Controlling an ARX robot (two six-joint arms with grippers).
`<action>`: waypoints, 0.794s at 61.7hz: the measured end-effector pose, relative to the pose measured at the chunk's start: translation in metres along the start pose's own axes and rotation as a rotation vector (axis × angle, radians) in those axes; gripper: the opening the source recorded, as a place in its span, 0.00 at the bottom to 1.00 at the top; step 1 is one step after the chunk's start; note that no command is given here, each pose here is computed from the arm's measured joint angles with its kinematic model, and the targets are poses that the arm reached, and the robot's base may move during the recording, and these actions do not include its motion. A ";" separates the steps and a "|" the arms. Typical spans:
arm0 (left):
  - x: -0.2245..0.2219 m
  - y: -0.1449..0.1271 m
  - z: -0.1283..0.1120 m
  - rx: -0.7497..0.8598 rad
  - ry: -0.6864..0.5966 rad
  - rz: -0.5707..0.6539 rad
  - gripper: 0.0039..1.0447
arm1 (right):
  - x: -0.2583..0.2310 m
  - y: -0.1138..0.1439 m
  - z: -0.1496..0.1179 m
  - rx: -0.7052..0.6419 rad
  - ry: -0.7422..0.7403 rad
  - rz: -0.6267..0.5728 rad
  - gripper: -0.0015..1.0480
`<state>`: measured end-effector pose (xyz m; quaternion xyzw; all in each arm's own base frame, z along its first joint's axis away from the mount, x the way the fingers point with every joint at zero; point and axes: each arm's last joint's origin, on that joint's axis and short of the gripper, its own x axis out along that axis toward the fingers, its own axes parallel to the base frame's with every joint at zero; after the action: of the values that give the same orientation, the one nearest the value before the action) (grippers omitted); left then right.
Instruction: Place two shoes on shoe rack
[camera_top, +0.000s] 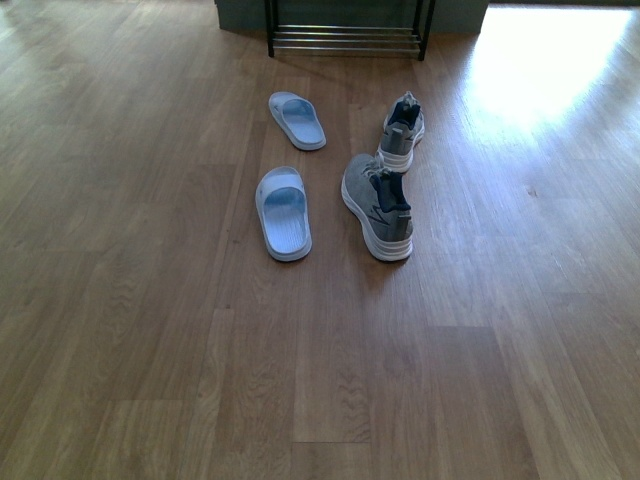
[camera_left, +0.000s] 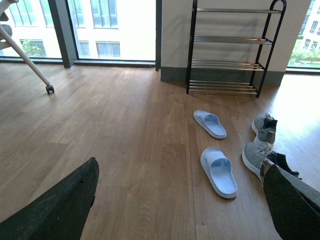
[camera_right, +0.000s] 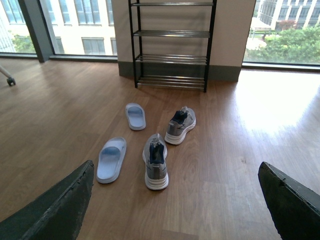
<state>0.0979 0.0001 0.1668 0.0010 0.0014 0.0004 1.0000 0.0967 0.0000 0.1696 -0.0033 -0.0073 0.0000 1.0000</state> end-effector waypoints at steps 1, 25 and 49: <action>0.000 0.000 0.000 0.000 0.000 0.000 0.91 | 0.000 0.000 0.000 0.000 0.000 0.000 0.91; 0.000 0.000 0.000 0.000 0.000 0.000 0.91 | 0.000 0.000 0.000 0.000 0.000 0.000 0.91; 0.000 0.000 0.000 0.000 0.000 0.000 0.91 | 0.000 0.000 0.000 0.000 0.000 0.000 0.91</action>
<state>0.0979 0.0001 0.1668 0.0012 0.0016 0.0004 1.0000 0.0967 0.0000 0.1696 -0.0033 -0.0073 0.0000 1.0000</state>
